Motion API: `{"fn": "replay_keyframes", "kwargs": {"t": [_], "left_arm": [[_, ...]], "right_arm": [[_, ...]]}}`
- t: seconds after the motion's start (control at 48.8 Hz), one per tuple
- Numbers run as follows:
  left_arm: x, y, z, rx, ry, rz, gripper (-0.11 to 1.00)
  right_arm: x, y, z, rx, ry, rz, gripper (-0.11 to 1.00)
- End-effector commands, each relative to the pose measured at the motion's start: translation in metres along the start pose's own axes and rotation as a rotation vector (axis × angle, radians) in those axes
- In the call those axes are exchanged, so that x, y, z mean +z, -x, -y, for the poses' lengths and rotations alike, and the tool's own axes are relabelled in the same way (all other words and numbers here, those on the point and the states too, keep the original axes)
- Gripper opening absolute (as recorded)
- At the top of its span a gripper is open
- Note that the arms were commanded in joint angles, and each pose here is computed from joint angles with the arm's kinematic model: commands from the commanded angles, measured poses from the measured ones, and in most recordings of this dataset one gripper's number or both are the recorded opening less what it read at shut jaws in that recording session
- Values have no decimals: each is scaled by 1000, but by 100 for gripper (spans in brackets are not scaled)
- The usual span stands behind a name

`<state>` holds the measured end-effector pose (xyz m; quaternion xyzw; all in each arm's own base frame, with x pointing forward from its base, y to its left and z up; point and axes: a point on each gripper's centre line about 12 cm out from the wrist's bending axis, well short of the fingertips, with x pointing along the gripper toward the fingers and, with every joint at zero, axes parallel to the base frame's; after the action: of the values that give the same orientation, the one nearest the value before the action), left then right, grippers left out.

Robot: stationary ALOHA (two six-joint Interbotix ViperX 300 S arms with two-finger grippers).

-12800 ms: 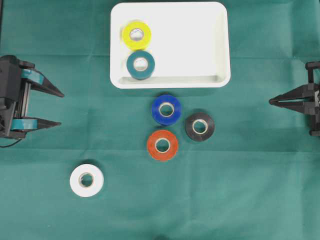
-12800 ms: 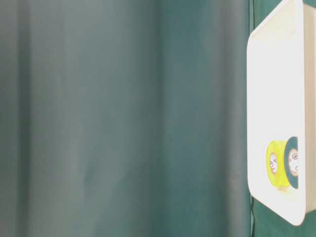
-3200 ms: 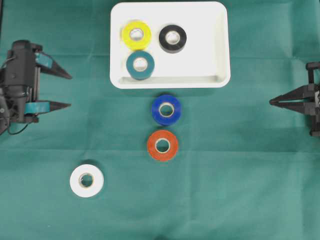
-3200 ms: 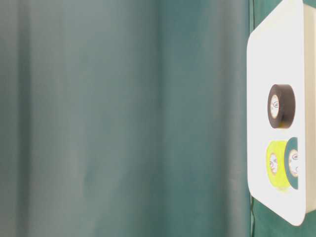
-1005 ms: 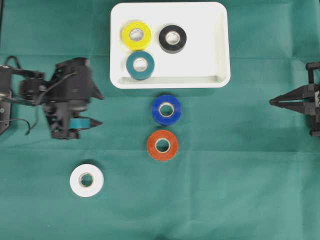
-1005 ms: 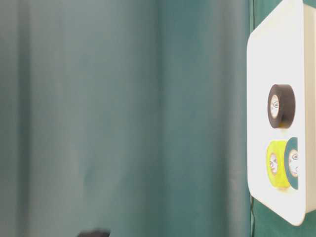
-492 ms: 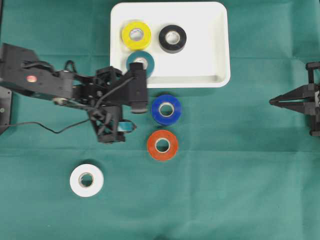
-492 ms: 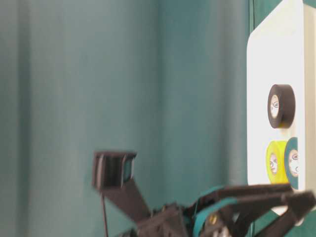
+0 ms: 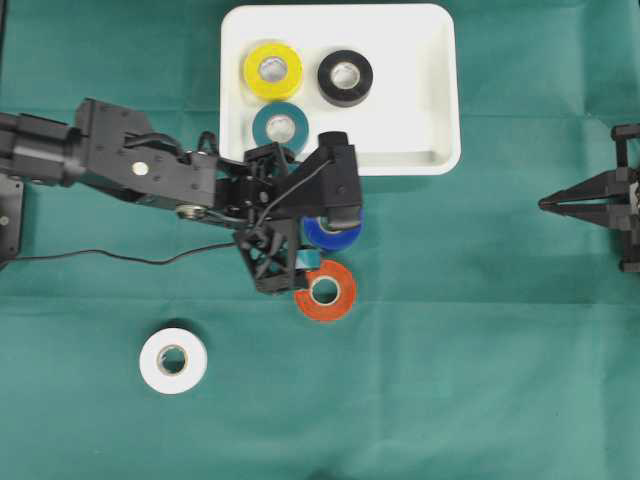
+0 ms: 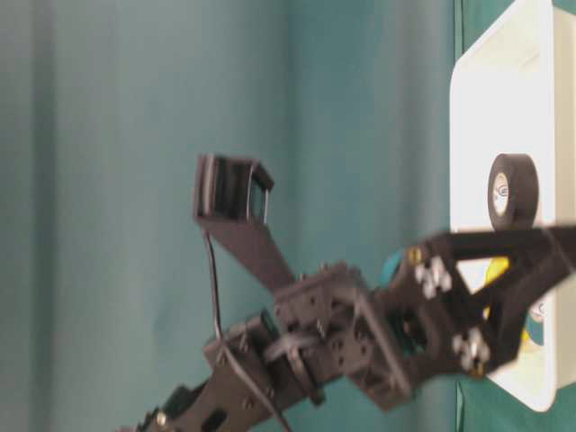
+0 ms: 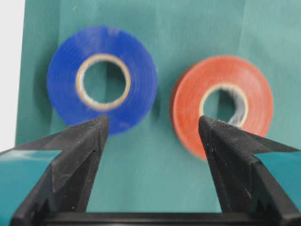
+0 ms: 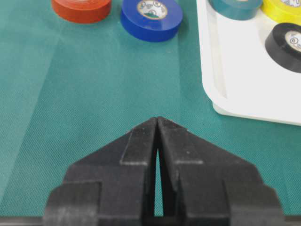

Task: Put the tape into the white case with the left arm.
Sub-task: 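Reach the left gripper over the blue tape roll, then lower and close the left gripper on the blue roll's rim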

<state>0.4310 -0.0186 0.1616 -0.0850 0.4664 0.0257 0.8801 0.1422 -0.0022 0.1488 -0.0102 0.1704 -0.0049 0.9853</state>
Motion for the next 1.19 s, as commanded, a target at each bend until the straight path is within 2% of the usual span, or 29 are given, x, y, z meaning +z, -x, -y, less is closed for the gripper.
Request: {"fn": "replay_keyframes", "kwargs": {"t": [0.0,0.144,0.246,0.41,0.759,1.169], "left_arm": [[21,5,7,-16,31,53,78],[34,2,10,-24,116,71,78],[36,-4,9,-21,173,58,78],[32,-15,7,2,223,-14,78],[41,-25,0,13,245,-18,78],[24,-54,-18,58,274,-106,78]], "right_arm": [[6,-1,0,-1,-2,18,-9],[6,-1,0,-1,-2,17,-9],[6,-1,0,-1,-2,18,-9],[5,-1,0,-1,-2,18,-9],[6,-1,0,-1,-2,21,-9],[5,-1,0,-1,-4,21,-9]]}}
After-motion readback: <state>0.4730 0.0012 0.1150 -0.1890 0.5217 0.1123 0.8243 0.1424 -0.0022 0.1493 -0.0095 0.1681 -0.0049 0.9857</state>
